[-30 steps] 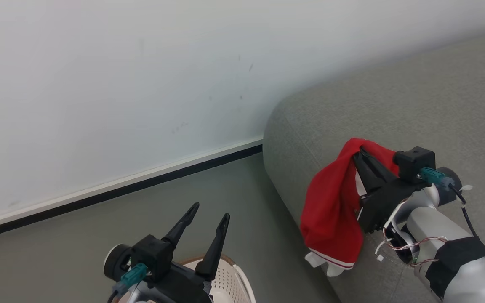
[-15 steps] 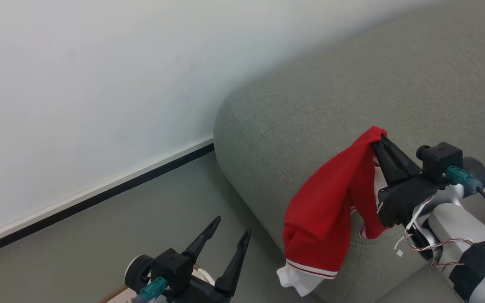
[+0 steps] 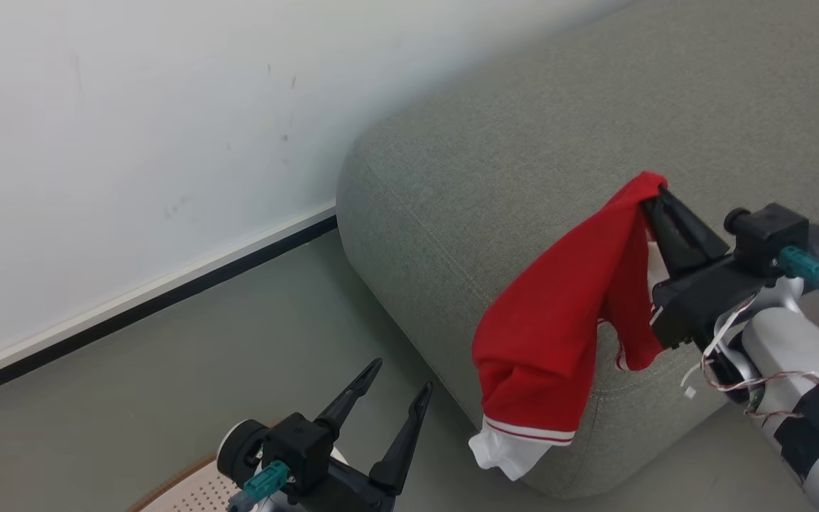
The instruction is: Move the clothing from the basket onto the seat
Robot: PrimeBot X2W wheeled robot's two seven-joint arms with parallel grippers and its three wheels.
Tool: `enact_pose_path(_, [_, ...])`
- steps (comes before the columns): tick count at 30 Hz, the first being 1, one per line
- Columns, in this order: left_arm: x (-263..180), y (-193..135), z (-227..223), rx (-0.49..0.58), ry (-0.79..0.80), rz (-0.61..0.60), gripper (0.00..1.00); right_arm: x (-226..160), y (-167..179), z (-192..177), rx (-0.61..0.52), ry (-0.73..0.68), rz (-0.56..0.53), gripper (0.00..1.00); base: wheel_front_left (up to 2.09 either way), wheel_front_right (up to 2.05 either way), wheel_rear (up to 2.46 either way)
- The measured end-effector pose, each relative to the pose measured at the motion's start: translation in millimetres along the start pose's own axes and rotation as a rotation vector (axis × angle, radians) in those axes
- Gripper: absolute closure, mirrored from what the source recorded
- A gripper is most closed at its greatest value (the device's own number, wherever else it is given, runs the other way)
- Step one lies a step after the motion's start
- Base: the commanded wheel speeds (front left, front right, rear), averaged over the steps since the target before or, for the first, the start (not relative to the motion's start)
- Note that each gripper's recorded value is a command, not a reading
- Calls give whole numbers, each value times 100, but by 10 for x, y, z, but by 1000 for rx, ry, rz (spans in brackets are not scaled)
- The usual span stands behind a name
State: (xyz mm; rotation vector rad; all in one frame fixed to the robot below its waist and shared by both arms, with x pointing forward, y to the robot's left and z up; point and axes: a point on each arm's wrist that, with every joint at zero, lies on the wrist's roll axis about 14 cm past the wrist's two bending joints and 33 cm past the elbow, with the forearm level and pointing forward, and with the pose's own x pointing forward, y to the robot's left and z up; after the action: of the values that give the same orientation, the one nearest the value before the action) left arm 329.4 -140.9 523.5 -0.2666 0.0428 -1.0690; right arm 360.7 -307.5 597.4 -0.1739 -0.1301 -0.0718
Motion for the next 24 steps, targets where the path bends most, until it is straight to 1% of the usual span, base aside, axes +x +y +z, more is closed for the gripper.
enact_pose_path(4, [-8, 53, -4, -5, -3, 11, 0, 135, -76, 129, -28, -23, 4, 100, 0, 0, 0])
enact_pose_path(10, [49, 296, 143, -2, -54, 52, 0, 542, -271, 555, -113, -101, -2, 100, 0, 0, 0])
enact_pose_path(15, [89, 518, 223, 12, -74, 74, 0, 933, -512, 956, -176, -166, -40, 100, 0, 0, 0])
enact_pose_path(18, [95, 637, 242, 13, -81, 87, 0, 1145, -685, 1165, -200, -199, -81, 100, 0, 0, 0])
enact_pose_path(21, [97, 778, 287, 24, -95, 102, 0, 1331, -823, 1279, -220, -212, -113, 100, 0, 0, 0])
enact_pose_path(24, [88, 912, 310, 38, -102, 118, 0, 1526, -918, 1315, -240, -209, -137, 100, 0, 0, 0])
